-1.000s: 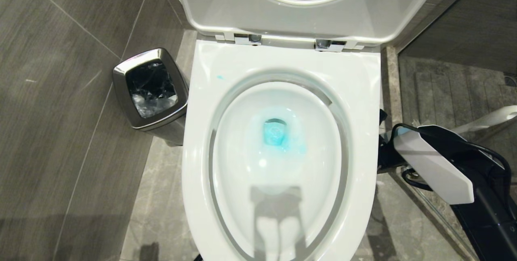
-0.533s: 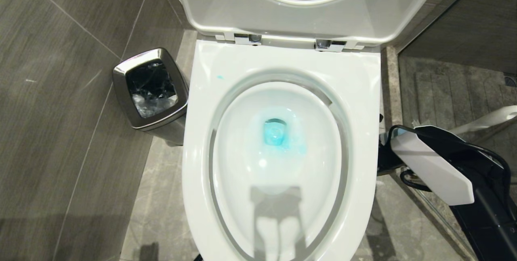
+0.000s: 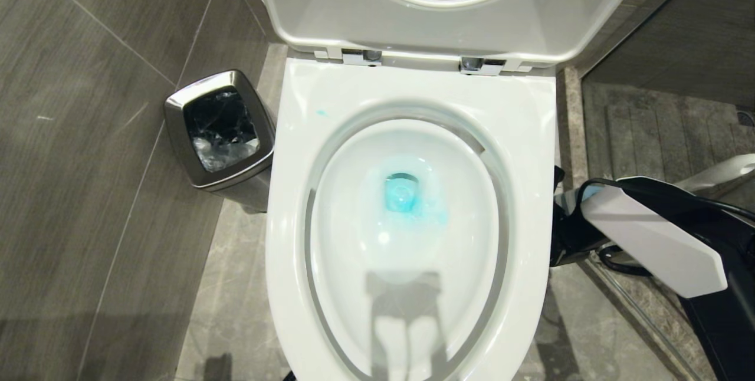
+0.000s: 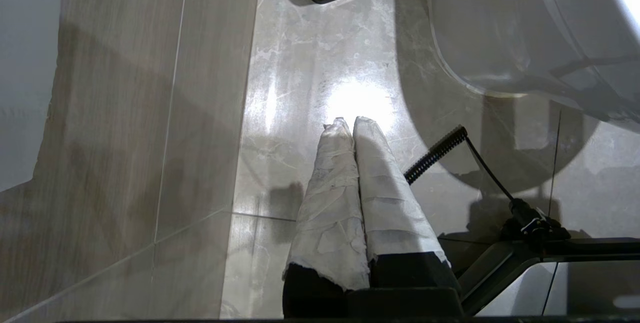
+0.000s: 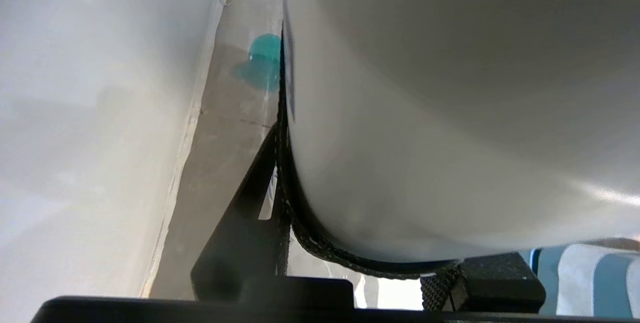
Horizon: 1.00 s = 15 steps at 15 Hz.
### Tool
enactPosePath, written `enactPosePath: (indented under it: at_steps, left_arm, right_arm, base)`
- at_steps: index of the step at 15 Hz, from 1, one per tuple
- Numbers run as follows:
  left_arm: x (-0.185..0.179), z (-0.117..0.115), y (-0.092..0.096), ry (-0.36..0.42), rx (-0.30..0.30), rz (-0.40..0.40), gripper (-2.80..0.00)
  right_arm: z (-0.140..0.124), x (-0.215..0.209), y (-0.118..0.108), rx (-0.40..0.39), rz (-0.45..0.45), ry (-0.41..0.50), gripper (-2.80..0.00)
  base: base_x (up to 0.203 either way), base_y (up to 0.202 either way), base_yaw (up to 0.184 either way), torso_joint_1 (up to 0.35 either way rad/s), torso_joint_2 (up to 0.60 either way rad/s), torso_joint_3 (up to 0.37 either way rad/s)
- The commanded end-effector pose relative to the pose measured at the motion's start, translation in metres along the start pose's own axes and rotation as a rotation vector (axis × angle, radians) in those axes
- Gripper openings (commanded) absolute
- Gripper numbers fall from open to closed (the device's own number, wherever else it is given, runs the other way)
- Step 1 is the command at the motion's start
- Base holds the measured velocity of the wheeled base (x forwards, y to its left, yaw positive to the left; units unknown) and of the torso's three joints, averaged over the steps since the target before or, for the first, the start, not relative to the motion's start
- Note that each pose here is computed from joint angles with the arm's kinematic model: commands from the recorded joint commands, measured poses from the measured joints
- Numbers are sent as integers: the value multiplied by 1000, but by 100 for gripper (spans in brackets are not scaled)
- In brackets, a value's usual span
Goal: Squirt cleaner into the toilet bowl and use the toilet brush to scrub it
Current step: Place the cleaning agent on the floor
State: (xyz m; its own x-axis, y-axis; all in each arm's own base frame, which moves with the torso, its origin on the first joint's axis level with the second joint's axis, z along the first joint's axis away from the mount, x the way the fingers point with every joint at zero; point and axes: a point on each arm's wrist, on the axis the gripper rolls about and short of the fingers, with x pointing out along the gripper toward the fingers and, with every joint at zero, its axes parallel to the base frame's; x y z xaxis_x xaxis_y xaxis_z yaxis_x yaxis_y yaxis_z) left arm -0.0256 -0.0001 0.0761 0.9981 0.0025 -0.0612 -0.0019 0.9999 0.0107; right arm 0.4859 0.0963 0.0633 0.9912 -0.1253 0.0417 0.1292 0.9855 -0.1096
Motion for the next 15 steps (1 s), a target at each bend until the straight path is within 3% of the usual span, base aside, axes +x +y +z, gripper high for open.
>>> enactPosePath:
  at_steps: [1,15]
  left_arm:
    - [0,0,0,0,0,1,-280]
    - [0,0,0,0,0,1,-280]
  right_arm:
    - [0,-2,-1,-1,4,-2,-280]
    - [-14,12,-15,-79,62,-53,-280]
  base:
    - [0,0,0,0,0,0]
    - [0,0,0,0,0,0]
